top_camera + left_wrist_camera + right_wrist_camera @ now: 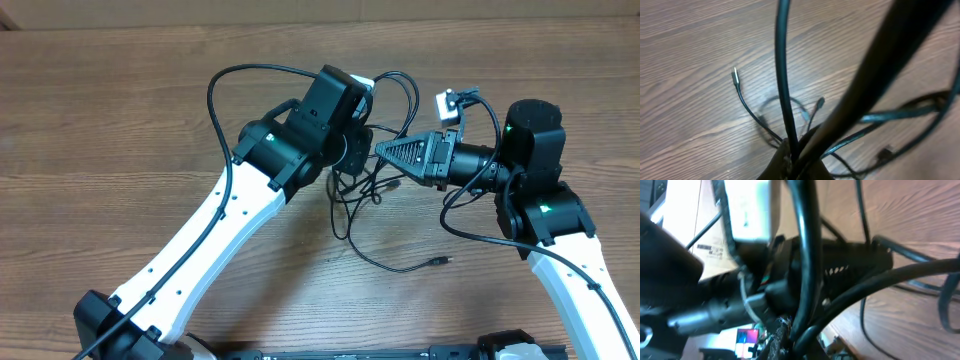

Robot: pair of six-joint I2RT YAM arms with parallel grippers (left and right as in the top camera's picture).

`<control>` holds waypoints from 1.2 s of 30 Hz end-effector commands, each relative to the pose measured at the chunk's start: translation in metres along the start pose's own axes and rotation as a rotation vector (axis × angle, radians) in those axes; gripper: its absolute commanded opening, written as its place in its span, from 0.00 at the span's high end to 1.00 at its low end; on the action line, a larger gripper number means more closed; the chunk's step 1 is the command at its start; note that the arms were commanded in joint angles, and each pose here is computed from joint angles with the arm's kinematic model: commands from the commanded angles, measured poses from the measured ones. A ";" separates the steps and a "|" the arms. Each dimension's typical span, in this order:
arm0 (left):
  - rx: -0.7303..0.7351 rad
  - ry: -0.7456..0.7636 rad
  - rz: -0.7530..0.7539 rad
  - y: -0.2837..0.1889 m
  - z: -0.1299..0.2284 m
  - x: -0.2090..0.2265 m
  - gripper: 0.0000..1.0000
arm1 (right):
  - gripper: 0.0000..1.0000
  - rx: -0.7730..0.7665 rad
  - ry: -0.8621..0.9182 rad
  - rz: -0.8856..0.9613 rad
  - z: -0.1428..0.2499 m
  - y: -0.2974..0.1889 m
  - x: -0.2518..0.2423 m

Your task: Untangle cables

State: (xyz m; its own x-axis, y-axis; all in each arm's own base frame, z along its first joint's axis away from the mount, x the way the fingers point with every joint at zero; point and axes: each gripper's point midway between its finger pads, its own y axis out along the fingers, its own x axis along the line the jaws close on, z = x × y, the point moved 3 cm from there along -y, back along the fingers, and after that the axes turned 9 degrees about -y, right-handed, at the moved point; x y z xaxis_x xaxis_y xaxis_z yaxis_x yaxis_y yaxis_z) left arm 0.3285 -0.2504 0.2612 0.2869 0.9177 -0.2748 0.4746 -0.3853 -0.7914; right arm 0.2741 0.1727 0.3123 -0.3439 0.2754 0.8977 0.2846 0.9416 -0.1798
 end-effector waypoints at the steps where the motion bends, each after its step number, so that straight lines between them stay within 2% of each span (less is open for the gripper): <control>1: -0.019 -0.038 -0.093 0.008 -0.012 0.030 0.96 | 0.96 0.036 -0.029 -0.053 0.006 -0.002 0.013; 10: 0.015 -0.176 -0.149 0.000 -0.021 0.099 0.96 | 0.96 0.023 -0.076 -0.034 0.005 -0.002 0.010; 13: 0.047 -0.087 -0.042 -0.001 -0.020 0.094 0.96 | 0.96 -0.012 -0.074 0.047 0.002 -0.002 -0.005; 16: 0.063 0.014 0.082 -0.003 -0.019 0.082 0.96 | 0.94 -0.064 -0.033 0.209 0.001 -0.006 -0.033; 18: 0.061 0.086 0.163 -0.005 -0.019 0.071 0.96 | 0.62 -0.129 0.055 0.462 0.004 -0.019 -0.074; 19: 0.060 0.095 0.179 -0.006 -0.019 0.068 0.96 | 0.55 -0.145 0.079 0.534 0.005 -0.025 -0.084; 20: 0.054 0.127 0.215 -0.008 -0.020 0.063 0.96 | 0.29 -0.174 0.123 0.690 0.010 -0.039 -0.106; 21: 0.047 0.143 0.233 -0.009 -0.021 0.060 0.96 | 0.19 -0.183 0.144 0.770 0.014 -0.047 -0.115; 24: 0.029 0.154 0.237 -0.012 -0.024 0.059 0.96 | 0.06 -0.180 0.183 0.899 0.025 -0.062 -0.130; 26: 0.011 0.160 0.239 -0.014 -0.027 0.058 0.96 | 0.00 -0.165 0.192 0.933 0.030 -0.066 -0.133; 32: 0.020 0.156 0.229 -0.014 -0.025 0.060 0.96 | 0.00 -0.118 0.155 0.951 0.035 -0.068 -0.135; 33: 0.022 0.155 0.219 -0.014 -0.025 0.061 0.89 | 0.00 -0.114 0.150 0.951 0.036 -0.068 -0.135; 34: 0.028 0.152 0.201 -0.013 -0.024 0.064 0.76 | 0.00 -0.111 0.146 0.951 0.036 -0.068 -0.135; 36: 0.042 0.146 0.154 -0.012 -0.021 0.071 0.38 | 0.00 -0.107 0.146 0.953 0.037 -0.068 -0.135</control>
State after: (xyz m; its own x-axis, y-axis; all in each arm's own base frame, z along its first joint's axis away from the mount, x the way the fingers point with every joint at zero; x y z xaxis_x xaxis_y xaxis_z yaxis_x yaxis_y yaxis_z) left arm 0.3608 -0.1897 0.2567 0.4726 0.8049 -0.3588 0.3527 -0.5459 -0.7600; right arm 0.2667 0.0812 0.1835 0.2116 0.8629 0.4589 0.4462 0.3324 -0.8309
